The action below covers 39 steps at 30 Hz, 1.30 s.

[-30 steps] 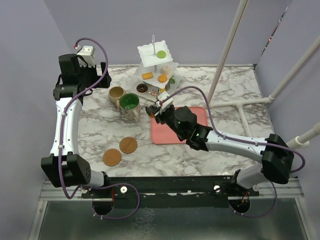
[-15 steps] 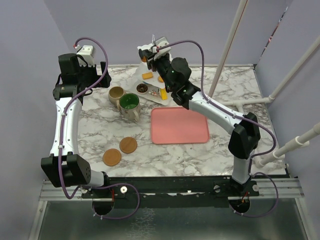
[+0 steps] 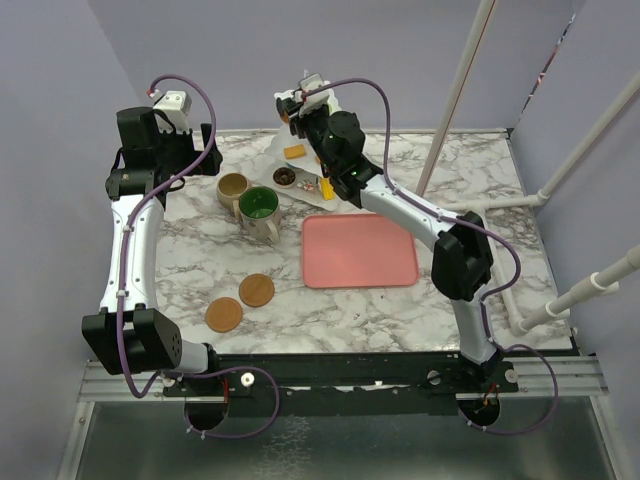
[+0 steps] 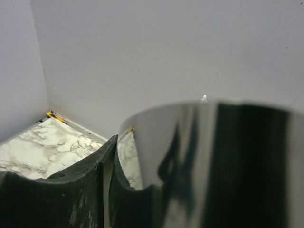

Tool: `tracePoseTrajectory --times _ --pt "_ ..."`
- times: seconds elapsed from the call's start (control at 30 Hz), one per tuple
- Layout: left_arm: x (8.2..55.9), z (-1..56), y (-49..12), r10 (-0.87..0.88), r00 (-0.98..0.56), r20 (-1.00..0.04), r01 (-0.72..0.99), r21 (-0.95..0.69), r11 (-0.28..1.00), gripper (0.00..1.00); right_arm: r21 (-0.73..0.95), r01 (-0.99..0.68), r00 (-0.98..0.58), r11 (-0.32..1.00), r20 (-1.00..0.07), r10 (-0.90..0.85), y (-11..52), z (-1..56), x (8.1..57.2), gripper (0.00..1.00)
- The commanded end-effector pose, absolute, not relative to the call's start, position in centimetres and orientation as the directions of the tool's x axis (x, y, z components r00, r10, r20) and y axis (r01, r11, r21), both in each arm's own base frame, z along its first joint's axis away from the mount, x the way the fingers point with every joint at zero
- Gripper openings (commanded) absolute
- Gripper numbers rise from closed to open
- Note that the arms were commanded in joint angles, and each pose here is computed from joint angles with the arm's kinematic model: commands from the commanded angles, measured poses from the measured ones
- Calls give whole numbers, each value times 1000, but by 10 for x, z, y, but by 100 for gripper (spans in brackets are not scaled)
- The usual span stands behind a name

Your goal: Serve the afternoon tea

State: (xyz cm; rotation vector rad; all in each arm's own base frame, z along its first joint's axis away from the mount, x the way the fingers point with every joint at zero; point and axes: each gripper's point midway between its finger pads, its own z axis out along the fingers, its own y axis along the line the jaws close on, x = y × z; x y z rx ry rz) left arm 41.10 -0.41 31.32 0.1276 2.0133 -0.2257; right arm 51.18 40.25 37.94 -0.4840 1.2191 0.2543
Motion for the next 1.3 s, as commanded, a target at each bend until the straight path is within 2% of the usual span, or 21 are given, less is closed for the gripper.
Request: tracePoseTrajectory --times 0.0,0.37,0.6,0.9,1.07,1.27 --pt "415 323 -1 5 -414 -910 198 -85 977 99 -182 -427 385 886 -923 -4 401 401 519 36" --pt "417 317 0 7 -426 -905 196 -85 977 99 -174 -432 394 885 -919 12 391 405 509 56" --pt "416 321 0 3 -419 -908 193 -86 978 99 -165 -438 424 884 -905 42 376 428 489 57" --pt "412 329 0 5 -403 -915 192 -79 978 99 -153 -495 451 855 -887 103 346 467 432 57" --pt "409 332 1 11 -394 -919 191 -70 979 99 -29 -567 263 823 -953 147 327 441 399 54" --pt "406 330 0 18 -396 -918 198 -67 978 99 256 -555 -183 792 -966 184 305 346 352 53"
